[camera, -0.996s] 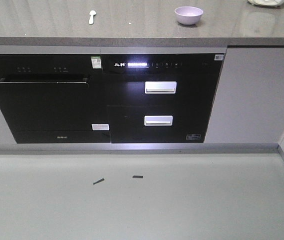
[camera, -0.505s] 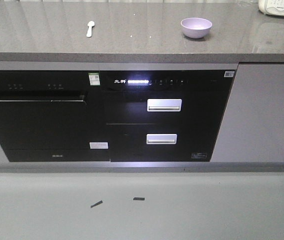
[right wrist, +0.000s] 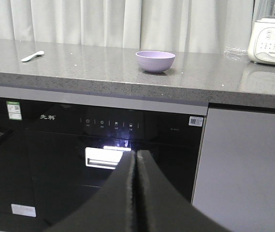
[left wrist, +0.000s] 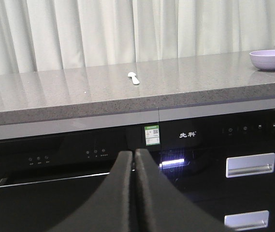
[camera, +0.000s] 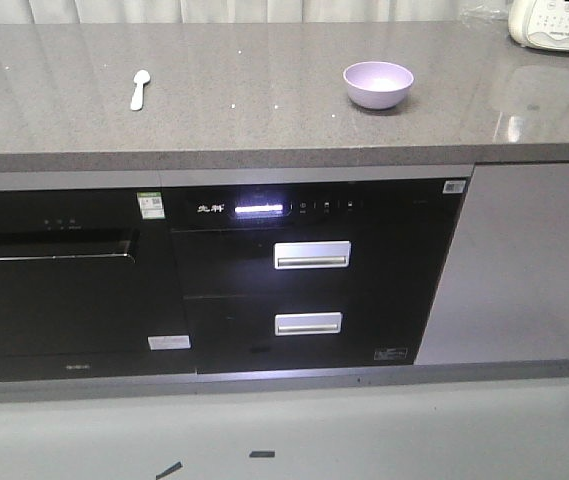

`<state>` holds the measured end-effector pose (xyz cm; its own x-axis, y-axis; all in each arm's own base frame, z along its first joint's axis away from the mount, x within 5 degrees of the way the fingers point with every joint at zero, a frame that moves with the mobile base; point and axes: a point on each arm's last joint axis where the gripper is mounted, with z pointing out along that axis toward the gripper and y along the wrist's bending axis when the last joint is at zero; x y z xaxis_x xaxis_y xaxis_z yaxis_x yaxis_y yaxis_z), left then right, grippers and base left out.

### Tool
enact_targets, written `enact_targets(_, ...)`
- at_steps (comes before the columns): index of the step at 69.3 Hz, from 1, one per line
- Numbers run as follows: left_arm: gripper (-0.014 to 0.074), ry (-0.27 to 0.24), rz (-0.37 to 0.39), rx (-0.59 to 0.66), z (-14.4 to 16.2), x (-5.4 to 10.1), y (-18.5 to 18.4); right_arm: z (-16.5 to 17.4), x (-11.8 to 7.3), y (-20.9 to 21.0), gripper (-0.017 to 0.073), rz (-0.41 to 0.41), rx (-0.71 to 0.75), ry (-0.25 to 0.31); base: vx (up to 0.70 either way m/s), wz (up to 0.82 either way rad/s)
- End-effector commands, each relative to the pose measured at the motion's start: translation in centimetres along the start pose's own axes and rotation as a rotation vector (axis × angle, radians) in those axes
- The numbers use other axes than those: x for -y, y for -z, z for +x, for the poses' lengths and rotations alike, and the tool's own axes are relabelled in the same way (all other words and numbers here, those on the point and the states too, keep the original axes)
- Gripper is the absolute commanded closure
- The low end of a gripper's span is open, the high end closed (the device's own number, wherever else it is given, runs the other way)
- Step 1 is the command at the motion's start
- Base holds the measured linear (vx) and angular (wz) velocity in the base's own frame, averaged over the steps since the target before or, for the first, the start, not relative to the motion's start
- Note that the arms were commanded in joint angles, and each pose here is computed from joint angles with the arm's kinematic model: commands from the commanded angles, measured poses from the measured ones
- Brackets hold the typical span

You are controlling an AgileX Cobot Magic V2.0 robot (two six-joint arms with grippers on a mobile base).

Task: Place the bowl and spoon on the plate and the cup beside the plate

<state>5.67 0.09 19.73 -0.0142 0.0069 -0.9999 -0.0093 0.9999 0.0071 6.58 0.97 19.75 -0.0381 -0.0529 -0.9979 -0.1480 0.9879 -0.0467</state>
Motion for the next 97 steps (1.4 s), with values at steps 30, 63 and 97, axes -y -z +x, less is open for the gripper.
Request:
enact_targets(30,0.06,0.007,0.007,0.094,-0.98,0.07,0.19,-0.39,0.06,-0.14,0.0565,0.008,0.048,0.007,0.27,0.01)
enact_targets(63,0.06,0.007,0.007,0.094,-0.98,0.07,0.19,-0.39,0.06,-0.14,0.0565,0.008,0.048,0.007,0.23,0.03)
enact_targets(97,0.06,0.007,0.007,0.094,-0.98,0.07,0.19,-0.39,0.06,-0.14,0.0565,0.008,0.048,0.007,0.19,0.0)
